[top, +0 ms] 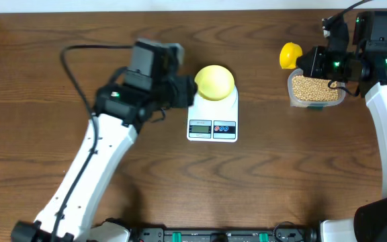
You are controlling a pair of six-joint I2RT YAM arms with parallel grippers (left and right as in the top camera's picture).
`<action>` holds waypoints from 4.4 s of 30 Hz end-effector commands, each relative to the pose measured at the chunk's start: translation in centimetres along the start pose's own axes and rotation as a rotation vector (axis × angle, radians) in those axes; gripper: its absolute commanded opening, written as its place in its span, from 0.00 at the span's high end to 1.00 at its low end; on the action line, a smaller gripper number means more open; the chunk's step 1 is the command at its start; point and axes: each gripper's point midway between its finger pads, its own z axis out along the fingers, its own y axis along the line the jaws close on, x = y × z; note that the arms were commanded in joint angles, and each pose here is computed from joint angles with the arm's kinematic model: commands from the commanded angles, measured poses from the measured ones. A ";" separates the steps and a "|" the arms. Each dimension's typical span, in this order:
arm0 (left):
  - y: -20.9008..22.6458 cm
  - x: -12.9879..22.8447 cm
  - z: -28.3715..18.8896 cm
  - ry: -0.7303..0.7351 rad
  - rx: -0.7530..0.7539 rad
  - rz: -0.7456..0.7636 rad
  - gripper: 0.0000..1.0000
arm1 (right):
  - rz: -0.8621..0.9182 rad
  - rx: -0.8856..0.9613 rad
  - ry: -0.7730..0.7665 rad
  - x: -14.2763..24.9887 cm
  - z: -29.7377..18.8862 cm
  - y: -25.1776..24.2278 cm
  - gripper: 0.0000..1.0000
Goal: Scoop item into bowl and weigh 50g on scale
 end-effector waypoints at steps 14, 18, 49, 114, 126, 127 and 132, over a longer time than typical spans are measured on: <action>-6.5 11.8 10.3 0.265 -0.043 0.308 0.55 | -0.033 0.011 -0.028 -0.8 -0.6 0.0 0.99; -6.2 12.2 12.7 0.275 -0.054 0.310 0.55 | -0.037 0.021 -0.024 -0.7 -0.6 -0.2 0.99; -1.5 14.7 18.9 0.342 -0.248 0.379 0.55 | -0.048 0.039 -0.007 -0.3 -0.5 -0.5 0.99; -0.4 15.7 19.4 0.371 -0.224 0.369 0.54 | -0.060 0.037 -0.001 -0.1 -0.4 -0.4 0.99; -3.0 12.4 16.4 0.265 -0.148 0.451 0.53 | -0.066 0.032 -0.005 -0.2 -0.4 -0.3 0.99; -3.0 12.4 16.4 0.265 -0.149 0.451 0.53 | -0.069 0.033 -0.005 -0.2 -0.4 -0.3 0.99; -2.6 13.0 16.5 0.281 -0.156 0.451 0.53 | -0.068 0.032 -0.004 -0.2 -0.4 -0.3 0.99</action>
